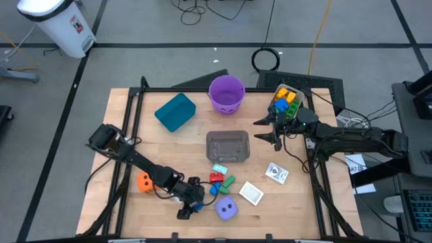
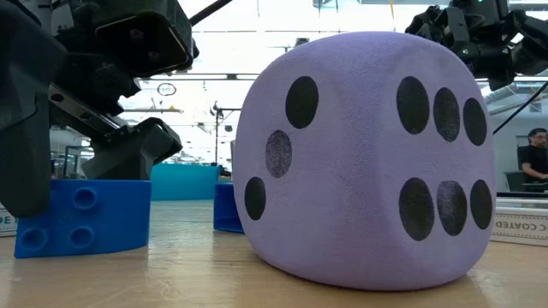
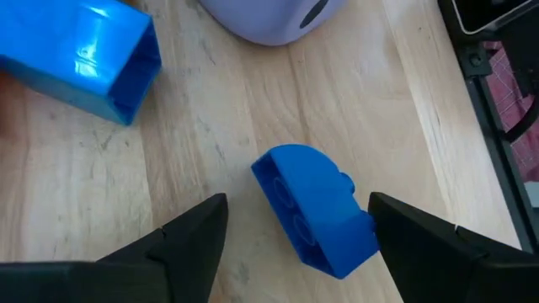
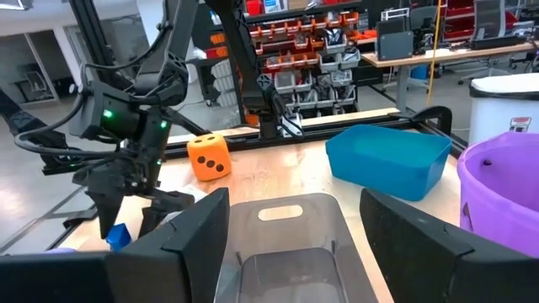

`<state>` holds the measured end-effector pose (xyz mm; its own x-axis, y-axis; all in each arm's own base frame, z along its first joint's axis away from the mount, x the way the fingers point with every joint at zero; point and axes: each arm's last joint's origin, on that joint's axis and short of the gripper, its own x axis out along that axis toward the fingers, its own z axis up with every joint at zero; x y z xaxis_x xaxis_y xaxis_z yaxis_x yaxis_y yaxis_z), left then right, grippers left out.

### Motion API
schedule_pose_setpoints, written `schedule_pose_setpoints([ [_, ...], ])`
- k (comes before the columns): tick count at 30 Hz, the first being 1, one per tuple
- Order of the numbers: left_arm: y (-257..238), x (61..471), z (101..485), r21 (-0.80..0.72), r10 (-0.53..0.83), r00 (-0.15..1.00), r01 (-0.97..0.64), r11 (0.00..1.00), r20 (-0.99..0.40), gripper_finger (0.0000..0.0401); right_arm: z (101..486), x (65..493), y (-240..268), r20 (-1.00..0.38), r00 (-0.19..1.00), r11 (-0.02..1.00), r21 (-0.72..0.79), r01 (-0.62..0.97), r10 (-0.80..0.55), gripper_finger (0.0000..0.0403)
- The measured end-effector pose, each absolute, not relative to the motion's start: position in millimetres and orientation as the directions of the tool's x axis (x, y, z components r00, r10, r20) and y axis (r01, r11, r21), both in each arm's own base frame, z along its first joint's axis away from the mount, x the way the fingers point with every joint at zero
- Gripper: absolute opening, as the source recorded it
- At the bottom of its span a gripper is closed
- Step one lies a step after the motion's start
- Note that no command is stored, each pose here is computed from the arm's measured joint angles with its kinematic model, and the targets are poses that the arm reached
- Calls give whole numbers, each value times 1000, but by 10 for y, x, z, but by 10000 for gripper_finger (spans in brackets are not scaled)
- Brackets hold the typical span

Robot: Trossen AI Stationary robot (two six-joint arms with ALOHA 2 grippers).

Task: Pick & Place Toys
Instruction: Put the blue game piece into the white bin

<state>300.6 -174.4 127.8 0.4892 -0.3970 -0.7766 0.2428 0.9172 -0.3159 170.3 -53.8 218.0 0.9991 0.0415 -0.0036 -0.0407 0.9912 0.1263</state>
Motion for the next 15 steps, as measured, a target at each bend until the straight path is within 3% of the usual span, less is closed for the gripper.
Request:
schedule_pose_setpoints([
  [5, -1740, 3000, 1272, -318, -395, 481, 236, 918, -782, 232, 2179, 1703, -538, -4, 999, 990, 132, -41, 42, 242],
  [12, -1701, 3002, 1271, -366, -435, 440, 236, 900, -786, 106, 2180, 1703, -538, -4, 999, 990, 132, -41, 42, 242],
  [15, -1623, 3016, 1351, -364, -435, 451, 239, 900, -779, 97, 2180, 1703, -538, -4, 999, 990, 132, -40, 41, 242],
])
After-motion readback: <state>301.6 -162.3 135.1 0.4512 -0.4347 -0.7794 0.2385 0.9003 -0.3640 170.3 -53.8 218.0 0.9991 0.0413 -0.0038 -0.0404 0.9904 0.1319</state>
